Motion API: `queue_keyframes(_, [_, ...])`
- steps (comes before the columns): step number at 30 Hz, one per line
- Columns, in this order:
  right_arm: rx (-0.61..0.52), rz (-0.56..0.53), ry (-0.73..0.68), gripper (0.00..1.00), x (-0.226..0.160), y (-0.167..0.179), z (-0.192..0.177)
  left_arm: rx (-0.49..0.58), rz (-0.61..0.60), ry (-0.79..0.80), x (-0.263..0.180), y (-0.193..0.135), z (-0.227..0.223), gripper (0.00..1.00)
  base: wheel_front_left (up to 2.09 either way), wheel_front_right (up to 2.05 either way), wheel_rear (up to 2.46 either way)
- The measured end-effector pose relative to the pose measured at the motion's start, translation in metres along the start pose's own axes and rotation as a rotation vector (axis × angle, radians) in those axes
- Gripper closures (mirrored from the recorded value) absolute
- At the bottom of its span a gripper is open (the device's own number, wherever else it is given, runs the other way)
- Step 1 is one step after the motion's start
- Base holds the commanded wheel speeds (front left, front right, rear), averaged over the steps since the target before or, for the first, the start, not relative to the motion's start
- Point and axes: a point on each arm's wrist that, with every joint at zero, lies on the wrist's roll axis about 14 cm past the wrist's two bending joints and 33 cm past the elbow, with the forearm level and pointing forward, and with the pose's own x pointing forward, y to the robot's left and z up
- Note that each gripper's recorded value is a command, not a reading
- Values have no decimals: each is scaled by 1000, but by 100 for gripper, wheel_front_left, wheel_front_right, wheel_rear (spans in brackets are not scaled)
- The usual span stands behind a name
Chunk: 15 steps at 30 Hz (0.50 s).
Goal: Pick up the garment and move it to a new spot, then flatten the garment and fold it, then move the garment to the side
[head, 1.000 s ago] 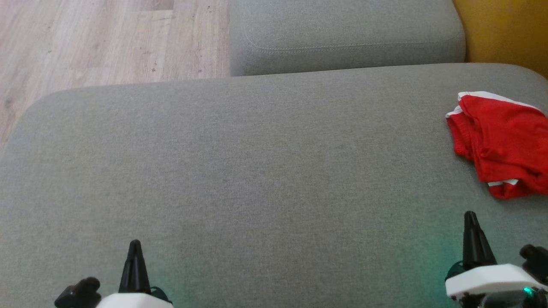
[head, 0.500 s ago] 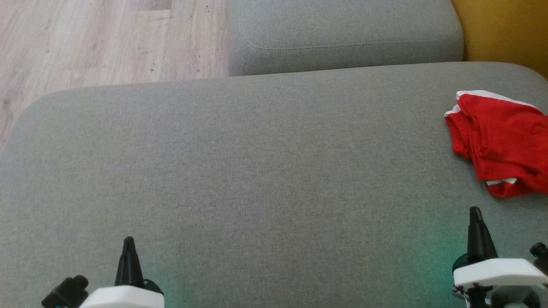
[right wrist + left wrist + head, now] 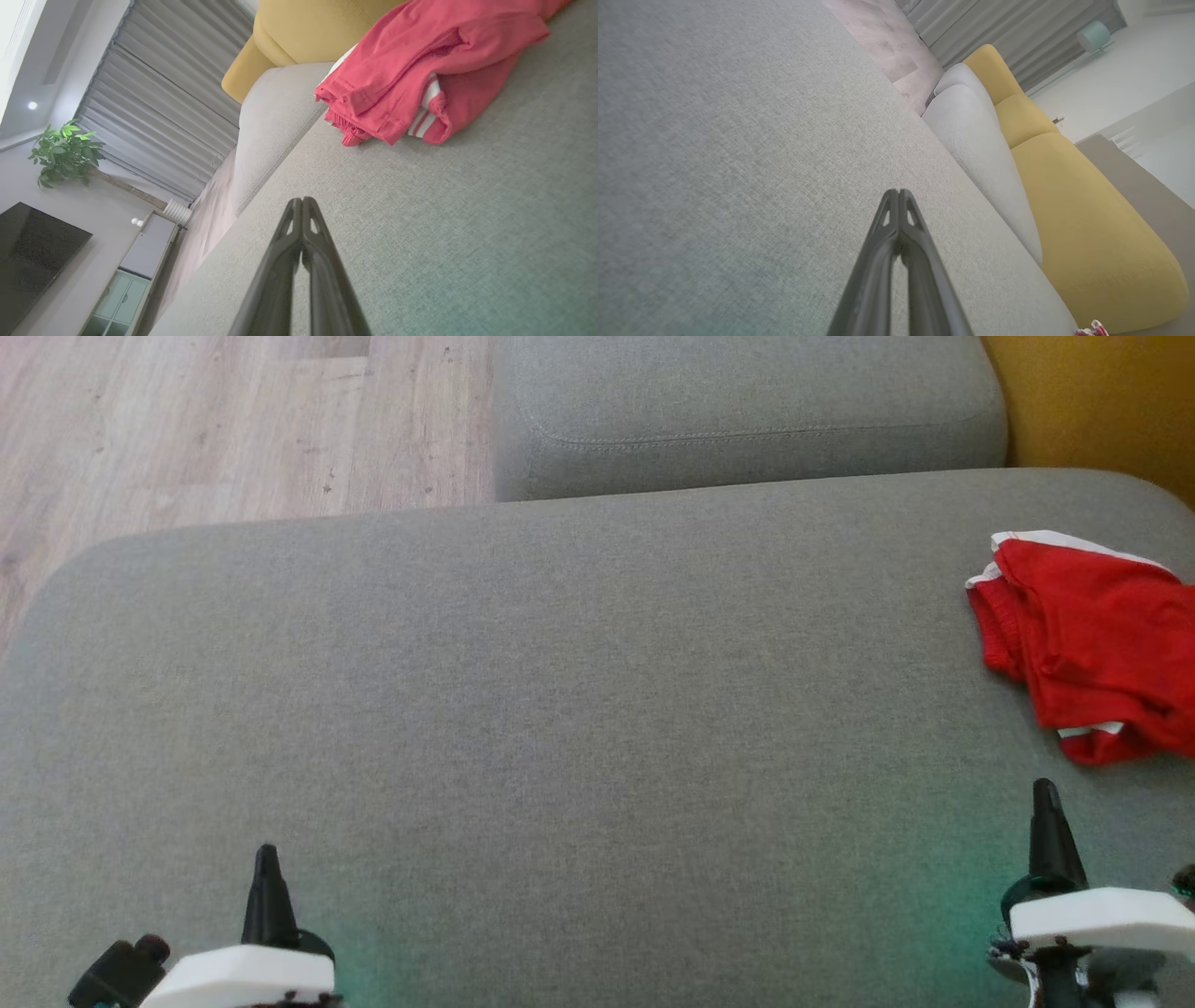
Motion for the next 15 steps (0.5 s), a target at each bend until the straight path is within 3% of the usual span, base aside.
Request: queue_keyframes(15, [196,3,3,100,4,2,4,-178,-23,-2,6,-6,8,100,0,0,0])
